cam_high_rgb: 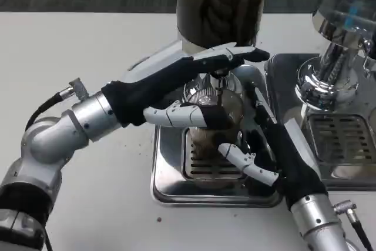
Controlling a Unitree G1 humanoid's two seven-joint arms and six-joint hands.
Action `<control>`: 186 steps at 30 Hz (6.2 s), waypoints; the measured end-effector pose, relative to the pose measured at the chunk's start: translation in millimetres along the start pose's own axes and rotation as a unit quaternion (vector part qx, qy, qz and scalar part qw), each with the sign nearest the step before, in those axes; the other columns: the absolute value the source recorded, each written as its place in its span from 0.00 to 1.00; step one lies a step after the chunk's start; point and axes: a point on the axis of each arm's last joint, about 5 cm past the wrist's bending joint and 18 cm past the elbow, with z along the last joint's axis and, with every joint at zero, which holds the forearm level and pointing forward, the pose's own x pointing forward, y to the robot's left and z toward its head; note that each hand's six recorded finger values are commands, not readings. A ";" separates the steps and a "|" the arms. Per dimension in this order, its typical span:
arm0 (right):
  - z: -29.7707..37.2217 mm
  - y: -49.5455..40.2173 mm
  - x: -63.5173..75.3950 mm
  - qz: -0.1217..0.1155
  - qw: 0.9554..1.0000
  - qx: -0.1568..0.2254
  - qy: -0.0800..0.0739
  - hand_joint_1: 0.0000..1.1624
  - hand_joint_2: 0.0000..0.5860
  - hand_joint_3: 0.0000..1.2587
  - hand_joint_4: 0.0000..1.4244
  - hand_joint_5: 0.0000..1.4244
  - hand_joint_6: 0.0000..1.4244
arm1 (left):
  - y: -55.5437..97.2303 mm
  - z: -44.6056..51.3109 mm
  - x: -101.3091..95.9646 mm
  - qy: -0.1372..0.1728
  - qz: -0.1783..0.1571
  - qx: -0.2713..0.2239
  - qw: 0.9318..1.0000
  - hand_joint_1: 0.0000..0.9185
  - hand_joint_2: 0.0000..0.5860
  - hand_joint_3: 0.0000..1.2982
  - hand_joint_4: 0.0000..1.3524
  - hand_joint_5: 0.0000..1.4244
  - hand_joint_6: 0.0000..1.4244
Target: Grasp the cup under the faucet to collect the drink, then remove the cup.
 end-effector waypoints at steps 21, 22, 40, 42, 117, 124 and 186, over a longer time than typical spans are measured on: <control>2.0 4.1 4.8 0.006 1.000 0.008 -0.004 0.46 0.43 0.02 0.00 0.00 0.03 | 10.0 -0.2 -4.8 -0.001 0.037 -0.032 0.999 0.00 0.15 0.14 0.05 0.05 0.05; 2.0 4.2 4.8 0.006 1.000 0.009 -0.004 0.46 0.43 0.02 0.00 0.00 0.03 | 11.4 -0.1 -5.2 -0.002 0.041 -0.036 0.999 0.00 0.15 0.14 0.05 0.05 0.05; 2.0 4.8 5.5 0.006 1.000 0.011 -0.011 0.46 0.42 0.00 0.00 0.00 0.04 | 26.2 2.6 -27.5 -0.025 0.131 -0.110 0.985 0.00 0.17 0.18 0.09 0.09 0.08; 1.8 4.8 5.5 0.006 1.000 0.011 -0.011 0.47 0.42 0.00 0.00 0.00 0.04 | 25.7 2.4 -31.5 -0.022 0.140 -0.113 0.983 0.00 0.17 0.18 0.10 0.09 0.08; -2.9 44.2 19.9 -0.047 0.998 -0.030 -0.027 0.61 0.37 0.30 0.36 0.47 0.72 | -9.7 -6.1 -102.5 0.102 0.196 -0.179 0.959 0.00 0.27 0.26 0.19 0.13 0.12; -5.3 51.3 16.4 -0.078 0.995 -0.048 -0.038 0.61 0.37 0.35 0.41 0.52 0.78 | -9.5 -6.0 -102.9 0.102 0.196 -0.178 0.959 0.00 0.29 0.25 0.19 0.13 0.12; 2.5 25.6 -54.0 -0.234 0.965 -0.057 -0.106 0.81 0.22 0.51 0.52 0.66 0.94 | -27.3 4.2 -96.1 0.081 0.147 -0.100 0.981 0.00 0.33 0.19 0.14 0.10 0.11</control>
